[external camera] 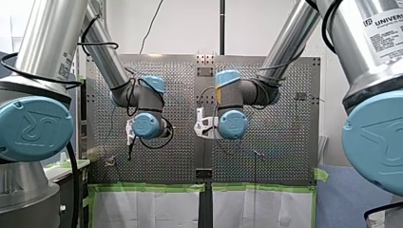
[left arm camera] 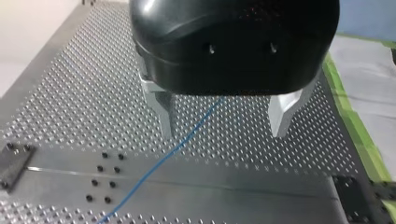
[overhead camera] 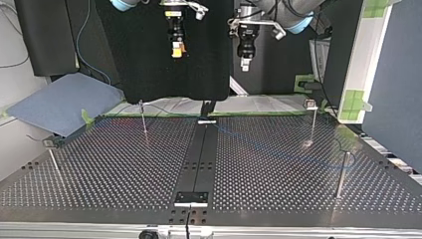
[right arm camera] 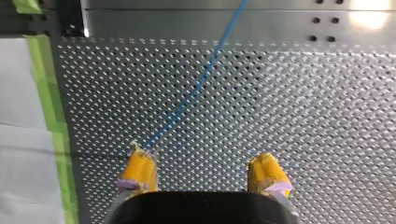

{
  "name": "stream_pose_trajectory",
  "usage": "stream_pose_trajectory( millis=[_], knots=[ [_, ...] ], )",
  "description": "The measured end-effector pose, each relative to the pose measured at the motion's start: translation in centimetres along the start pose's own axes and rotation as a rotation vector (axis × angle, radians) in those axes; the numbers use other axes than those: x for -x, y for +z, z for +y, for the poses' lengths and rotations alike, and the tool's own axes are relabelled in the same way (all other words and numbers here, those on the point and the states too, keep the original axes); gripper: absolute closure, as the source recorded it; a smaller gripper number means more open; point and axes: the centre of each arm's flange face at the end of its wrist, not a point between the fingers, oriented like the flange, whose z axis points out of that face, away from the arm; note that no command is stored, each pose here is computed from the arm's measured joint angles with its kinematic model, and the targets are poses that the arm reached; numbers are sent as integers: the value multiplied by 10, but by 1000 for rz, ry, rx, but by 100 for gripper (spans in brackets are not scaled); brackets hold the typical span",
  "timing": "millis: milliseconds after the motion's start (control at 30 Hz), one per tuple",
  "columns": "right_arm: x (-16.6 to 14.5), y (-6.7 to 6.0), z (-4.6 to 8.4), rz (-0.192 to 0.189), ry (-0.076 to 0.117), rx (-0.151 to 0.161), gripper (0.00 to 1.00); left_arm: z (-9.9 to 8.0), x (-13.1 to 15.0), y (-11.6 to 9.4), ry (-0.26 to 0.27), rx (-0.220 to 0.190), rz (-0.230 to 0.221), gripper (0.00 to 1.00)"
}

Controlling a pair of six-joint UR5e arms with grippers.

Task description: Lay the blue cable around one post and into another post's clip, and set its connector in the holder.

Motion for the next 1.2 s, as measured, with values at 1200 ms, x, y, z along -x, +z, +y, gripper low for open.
stream_pose_trajectory(
  millis=[1200],
  knots=[
    [3,55,41,17,-48,-115,1,-5,0,1,-2,-46,-4,0]
  ],
)
